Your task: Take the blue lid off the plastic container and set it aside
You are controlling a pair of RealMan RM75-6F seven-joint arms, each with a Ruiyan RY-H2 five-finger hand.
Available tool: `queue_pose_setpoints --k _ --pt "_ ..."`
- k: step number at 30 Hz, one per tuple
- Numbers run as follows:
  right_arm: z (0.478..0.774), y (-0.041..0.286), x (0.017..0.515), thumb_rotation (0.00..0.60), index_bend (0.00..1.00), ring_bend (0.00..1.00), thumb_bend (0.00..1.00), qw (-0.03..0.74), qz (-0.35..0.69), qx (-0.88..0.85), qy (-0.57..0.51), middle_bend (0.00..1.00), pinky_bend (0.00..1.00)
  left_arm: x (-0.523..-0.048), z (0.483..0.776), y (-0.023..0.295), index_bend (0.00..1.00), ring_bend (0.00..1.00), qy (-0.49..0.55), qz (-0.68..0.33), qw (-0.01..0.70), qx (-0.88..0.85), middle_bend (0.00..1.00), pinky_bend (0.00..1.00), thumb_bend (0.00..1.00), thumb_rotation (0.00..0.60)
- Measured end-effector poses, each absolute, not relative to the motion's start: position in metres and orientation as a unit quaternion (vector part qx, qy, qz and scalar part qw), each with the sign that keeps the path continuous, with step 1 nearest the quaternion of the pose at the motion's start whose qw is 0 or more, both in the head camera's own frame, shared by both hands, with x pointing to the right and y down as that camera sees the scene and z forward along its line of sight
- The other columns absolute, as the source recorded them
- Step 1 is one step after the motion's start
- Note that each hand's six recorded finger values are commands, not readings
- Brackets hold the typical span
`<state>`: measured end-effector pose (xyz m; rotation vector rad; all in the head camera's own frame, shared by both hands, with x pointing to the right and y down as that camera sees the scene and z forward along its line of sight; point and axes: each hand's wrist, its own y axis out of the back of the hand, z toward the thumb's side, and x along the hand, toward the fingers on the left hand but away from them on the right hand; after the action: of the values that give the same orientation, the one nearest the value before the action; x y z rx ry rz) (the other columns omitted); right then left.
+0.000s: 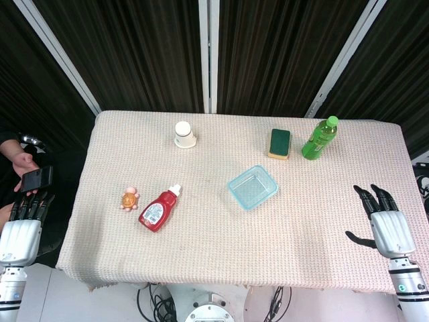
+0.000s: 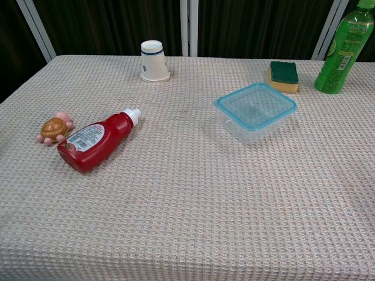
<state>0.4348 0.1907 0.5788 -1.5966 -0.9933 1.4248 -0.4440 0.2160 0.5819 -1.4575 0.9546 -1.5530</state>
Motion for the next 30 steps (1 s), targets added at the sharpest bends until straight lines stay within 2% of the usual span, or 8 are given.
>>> queue_pose_setpoints --k 9,12,16,19,23,30 --pt "0.580 0.183 0.429 0.600 0.00 0.00 0.03 0.387 0.545 -0.633 -0.391 0.17 0.11 -0.439 0.585 0.216 0.11 0.00 0.390 -0.597 0.386 -0.585 0.04 0.02 0.00 0.600" --pt "0.585 0.178 0.422 0.600 0.00 0.00 0.08 0.380 0.537 -0.647 -0.386 0.19 0.12 -0.437 0.586 0.216 0.11 0.00 0.389 -0.595 0.384 -0.588 0.04 0.02 0.00 0.600" --pt "0.596 0.166 0.404 0.600 0.00 0.00 0.31 0.369 0.518 -0.678 -0.369 0.22 0.12 -0.436 0.587 0.217 0.11 0.00 0.388 -0.594 0.384 -0.590 0.04 0.02 0.00 0.600" --pt "0.608 0.152 0.382 0.600 0.00 0.01 0.61 0.357 0.497 -0.710 -0.349 0.25 0.12 -0.436 0.586 0.217 0.11 0.00 0.389 -0.593 0.385 -0.591 0.04 0.02 0.00 0.600" --pt "0.625 0.123 0.335 0.600 0.00 0.01 0.83 0.343 0.462 -0.758 -0.306 0.27 0.12 -0.435 0.586 0.217 0.11 0.00 0.389 -0.591 0.386 -0.592 0.04 0.02 0.00 0.600" --pt "0.659 0.078 0.241 0.600 0.00 0.01 0.92 0.331 0.428 -0.812 -0.220 0.27 0.12 -0.437 0.584 0.217 0.11 0.00 0.388 -0.593 0.384 -0.591 0.04 0.02 0.00 0.600"
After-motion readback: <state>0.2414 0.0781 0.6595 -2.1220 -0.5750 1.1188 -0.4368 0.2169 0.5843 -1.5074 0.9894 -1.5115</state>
